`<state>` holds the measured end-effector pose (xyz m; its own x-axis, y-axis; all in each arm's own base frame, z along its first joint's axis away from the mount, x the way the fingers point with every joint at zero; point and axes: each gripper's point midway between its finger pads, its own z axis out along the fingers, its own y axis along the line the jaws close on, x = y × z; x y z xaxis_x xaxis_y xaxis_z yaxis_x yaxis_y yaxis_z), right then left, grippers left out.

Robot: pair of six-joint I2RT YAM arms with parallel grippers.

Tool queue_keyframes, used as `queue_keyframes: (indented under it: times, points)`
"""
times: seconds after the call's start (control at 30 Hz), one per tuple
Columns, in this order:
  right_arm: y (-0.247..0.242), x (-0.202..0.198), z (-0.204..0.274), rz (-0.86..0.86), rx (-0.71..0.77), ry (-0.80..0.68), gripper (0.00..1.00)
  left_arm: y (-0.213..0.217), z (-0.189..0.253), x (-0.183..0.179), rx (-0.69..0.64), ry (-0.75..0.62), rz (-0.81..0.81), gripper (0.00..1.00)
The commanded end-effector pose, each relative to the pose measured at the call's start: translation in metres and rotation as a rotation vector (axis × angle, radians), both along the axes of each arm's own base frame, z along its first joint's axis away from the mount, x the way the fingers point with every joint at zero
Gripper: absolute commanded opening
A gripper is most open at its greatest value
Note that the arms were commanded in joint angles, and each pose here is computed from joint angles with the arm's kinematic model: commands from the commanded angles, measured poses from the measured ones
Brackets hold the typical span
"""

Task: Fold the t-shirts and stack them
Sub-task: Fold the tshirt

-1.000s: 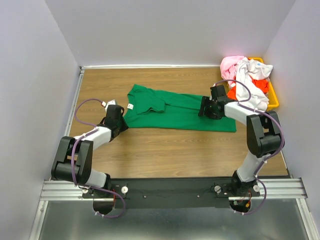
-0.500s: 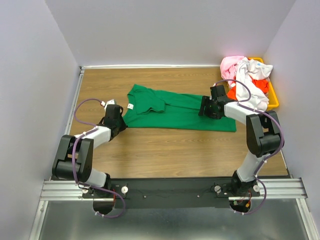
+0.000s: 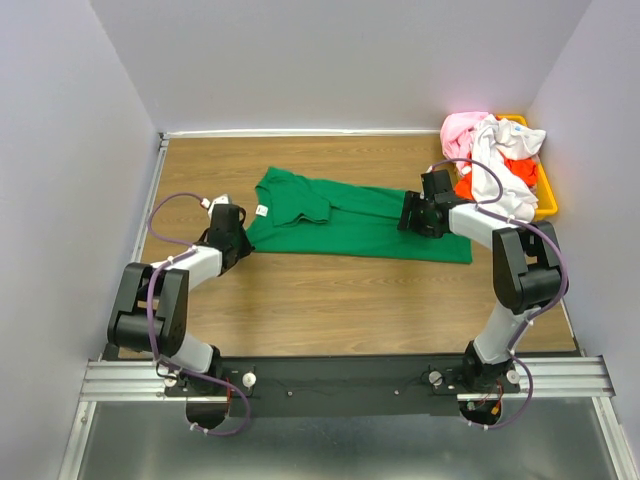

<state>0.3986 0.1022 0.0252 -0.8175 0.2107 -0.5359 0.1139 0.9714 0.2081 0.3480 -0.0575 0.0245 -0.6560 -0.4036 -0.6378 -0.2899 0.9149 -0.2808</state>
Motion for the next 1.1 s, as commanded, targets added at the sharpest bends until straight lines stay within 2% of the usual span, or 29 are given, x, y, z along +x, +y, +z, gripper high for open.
queue_keyframes:
  times: [0.0, 0.2, 0.47, 1.07]
  points:
    - [-0.022, -0.029, -0.044, -0.044, -0.065, 0.153, 0.73, 0.019, -0.007, -0.002, 0.078, 0.061, 0.041, 0.00]
    - [-0.017, -0.039, -0.049, -0.022, -0.046, 0.185, 0.73, 0.022, 0.002, 0.025, 0.117, 0.066, 0.030, 0.00]
    - [-0.012, -0.076, -0.060, 0.000, -0.003, 0.270, 0.73, 0.040, -0.007, 0.057, 0.195, 0.122, 0.046, 0.00]
    - [0.032, -0.130, -0.043, 0.106, 0.077, 0.301, 0.73, 0.069, -0.019, 0.094, 0.304, 0.185, 0.071, 0.00]
